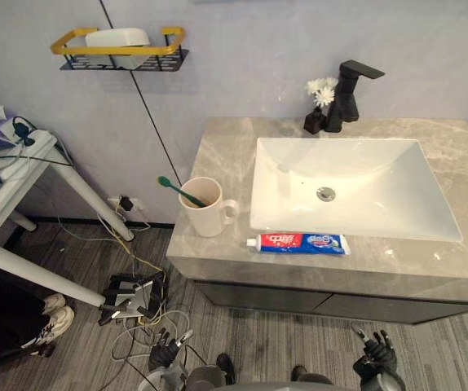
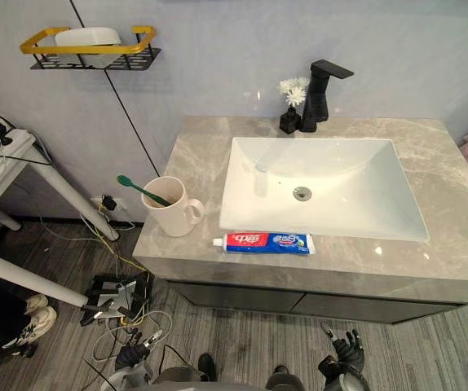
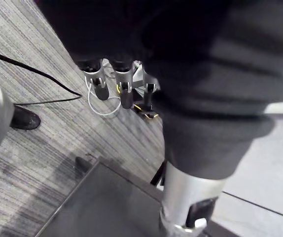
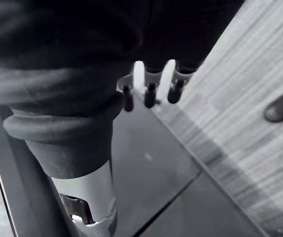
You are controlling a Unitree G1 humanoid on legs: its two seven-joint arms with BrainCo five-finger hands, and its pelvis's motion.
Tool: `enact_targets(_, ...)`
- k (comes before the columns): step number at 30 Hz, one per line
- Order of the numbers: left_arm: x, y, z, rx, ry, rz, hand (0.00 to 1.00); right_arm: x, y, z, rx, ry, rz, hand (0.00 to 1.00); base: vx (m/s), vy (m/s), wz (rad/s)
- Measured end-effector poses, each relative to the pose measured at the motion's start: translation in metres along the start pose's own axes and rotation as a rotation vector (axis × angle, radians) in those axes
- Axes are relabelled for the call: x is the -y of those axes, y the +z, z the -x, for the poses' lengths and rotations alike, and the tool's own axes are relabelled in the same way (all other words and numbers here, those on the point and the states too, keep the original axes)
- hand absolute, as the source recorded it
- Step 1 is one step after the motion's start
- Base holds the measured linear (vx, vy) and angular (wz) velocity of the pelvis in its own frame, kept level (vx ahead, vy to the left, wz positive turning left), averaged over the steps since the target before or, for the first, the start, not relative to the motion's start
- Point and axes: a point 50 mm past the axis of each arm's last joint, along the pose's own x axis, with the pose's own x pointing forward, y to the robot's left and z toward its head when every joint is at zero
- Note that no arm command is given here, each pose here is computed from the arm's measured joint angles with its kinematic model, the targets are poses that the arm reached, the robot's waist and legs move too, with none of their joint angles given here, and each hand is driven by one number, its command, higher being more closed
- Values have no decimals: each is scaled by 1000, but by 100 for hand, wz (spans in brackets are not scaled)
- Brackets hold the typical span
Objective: Organize washtable
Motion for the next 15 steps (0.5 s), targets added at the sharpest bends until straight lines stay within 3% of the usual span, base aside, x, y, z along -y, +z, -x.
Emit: enact_targets(15,-9,-18,3,-82,37,-7,0,26,-20,1,-105,-136,-41,0,20,25,-3)
